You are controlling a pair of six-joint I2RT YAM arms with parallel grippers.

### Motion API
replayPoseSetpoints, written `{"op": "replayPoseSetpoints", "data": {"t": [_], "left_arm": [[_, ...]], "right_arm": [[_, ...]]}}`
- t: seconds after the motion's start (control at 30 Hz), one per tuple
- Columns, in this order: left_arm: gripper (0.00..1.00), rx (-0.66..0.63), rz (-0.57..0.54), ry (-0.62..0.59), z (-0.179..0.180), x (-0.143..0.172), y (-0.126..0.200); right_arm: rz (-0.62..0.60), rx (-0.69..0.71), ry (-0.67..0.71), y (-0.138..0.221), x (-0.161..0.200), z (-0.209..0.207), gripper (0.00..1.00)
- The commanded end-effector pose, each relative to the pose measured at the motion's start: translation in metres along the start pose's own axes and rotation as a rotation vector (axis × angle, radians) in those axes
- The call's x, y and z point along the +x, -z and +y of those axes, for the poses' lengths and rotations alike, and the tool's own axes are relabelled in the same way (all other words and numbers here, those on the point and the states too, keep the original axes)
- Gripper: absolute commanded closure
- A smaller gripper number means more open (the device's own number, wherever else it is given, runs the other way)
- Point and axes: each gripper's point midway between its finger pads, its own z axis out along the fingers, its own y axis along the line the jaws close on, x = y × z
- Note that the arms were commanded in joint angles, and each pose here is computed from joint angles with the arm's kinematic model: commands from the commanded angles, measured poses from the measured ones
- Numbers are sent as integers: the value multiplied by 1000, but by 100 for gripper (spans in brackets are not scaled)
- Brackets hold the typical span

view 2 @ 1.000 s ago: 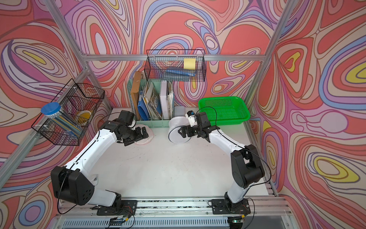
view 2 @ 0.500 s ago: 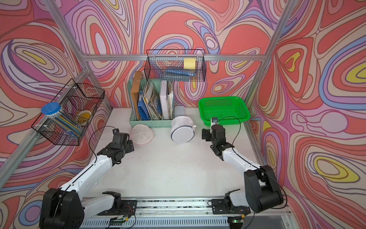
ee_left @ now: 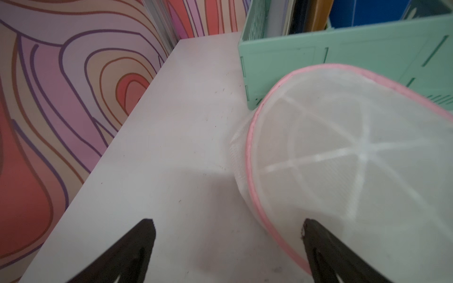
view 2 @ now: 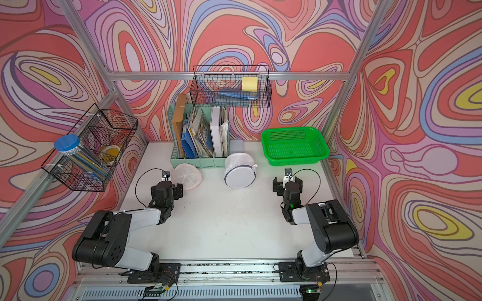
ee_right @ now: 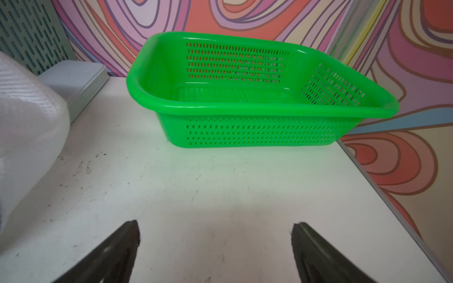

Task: Turn the laundry bag inside out
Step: Reset both arms

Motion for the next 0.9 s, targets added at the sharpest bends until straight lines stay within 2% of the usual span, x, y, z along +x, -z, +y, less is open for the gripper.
{"op": "replayPoseSetpoints", "data": {"t": [0.0,0.17,0.2,0.23,0.3,0.37,0.43,0.5,0.57,0.87], "left_arm": [[1,40,-136,14,-2,-25,4],[1,81,-126,57,1,-19,1],[1,85,-110,76,3,-11,-1],[1,78,-168,78,4,-13,-2],[1,100,-109,71,1,-11,-3],[1,80,-158,71,3,-13,-3],[1,89,-111,74,2,-11,-4],[1,82,-150,74,3,-13,-3],[1,90,-119,70,1,-11,-4],[1,89,-132,71,2,-12,-3]], "right_arm": [[-109,-71,-55,-5,-15,-2,2],[-31,-74,-65,-18,-7,-3,2],[-36,-62,-72,-19,-8,-5,2],[-31,-51,-76,-19,-8,-7,2],[-30,-46,-77,-20,-7,-8,2],[-26,-46,-77,-20,-7,-8,2],[-28,-46,-77,-20,-7,-8,2],[-31,-46,-78,-20,-8,-8,2],[-30,-47,-76,-20,-8,-8,2],[-29,-48,-77,-20,-7,-8,2]]}}
